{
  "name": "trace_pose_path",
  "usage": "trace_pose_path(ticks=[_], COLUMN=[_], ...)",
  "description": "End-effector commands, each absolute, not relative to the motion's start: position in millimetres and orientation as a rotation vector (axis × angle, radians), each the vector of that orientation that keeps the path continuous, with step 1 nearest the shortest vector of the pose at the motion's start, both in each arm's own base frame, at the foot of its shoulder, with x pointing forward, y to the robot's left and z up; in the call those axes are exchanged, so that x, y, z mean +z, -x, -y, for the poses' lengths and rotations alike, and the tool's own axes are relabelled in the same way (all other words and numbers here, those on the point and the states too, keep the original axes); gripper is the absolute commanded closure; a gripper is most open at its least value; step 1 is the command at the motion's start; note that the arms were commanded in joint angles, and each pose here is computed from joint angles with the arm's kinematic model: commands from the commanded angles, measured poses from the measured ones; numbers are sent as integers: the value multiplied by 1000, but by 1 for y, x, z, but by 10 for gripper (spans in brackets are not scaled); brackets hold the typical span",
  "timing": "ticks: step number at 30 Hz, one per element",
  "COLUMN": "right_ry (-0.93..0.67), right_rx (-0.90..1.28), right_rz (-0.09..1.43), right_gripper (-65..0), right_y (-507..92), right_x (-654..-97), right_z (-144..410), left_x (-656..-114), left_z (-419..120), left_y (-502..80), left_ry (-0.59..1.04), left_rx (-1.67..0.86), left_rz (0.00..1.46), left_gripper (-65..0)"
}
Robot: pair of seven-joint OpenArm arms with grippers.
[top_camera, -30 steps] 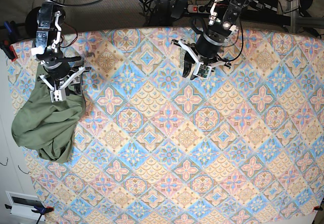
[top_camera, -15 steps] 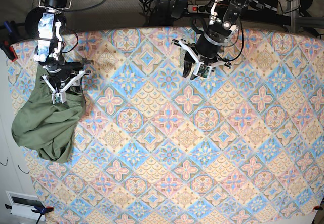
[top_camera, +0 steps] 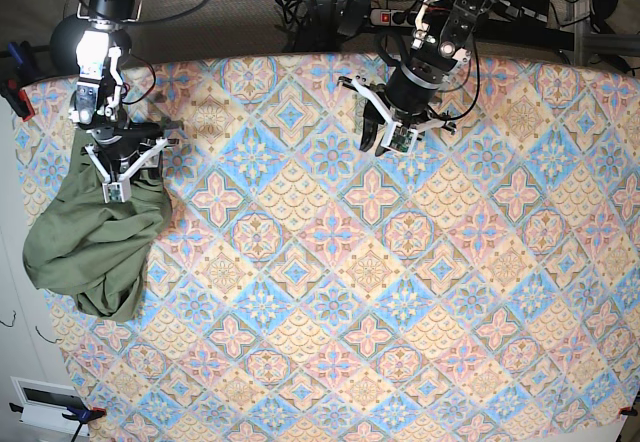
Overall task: Layout the t-shirt on the table in an organized manner, then fold the t-shirt properly
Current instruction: 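Lower the t-shirt with the right gripper and release it, then regrasp the bunched t-shirt with the right gripper and pull it inward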
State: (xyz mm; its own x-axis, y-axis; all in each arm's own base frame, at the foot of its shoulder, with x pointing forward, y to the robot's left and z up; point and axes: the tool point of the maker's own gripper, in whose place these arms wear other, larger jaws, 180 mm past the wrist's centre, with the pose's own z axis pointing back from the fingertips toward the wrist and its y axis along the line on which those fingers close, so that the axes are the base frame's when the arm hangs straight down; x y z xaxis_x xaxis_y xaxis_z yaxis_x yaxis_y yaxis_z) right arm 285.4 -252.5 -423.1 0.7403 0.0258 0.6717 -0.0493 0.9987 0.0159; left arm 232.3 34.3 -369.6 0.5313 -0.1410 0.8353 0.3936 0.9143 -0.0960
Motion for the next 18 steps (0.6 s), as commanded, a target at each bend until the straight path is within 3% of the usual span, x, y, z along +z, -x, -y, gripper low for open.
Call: trace_pose_path(ticks=[1, 6, 13, 18], right_ry=[-26, -29, -115, -185], right_rx=[45, 45, 116, 280], right_rz=[779, 779, 781, 884], right_gripper=[-237, -231, -23, -9], right_y=[-295, -295, -298, -315], right_x=[-411, -411, -415, -377], right_z=[257, 256, 207, 148], left_x=[-359, -359, -359, -359], left_z=[-32, -32, -32, -33], left_y=[-237, -237, -237, -237], left_ry=[302, 302, 303, 296], left_rx=[-318, -318, -317, -322], left_rz=[1001, 1001, 1001, 1004], left_gripper=[-132, -132, -132, -132])
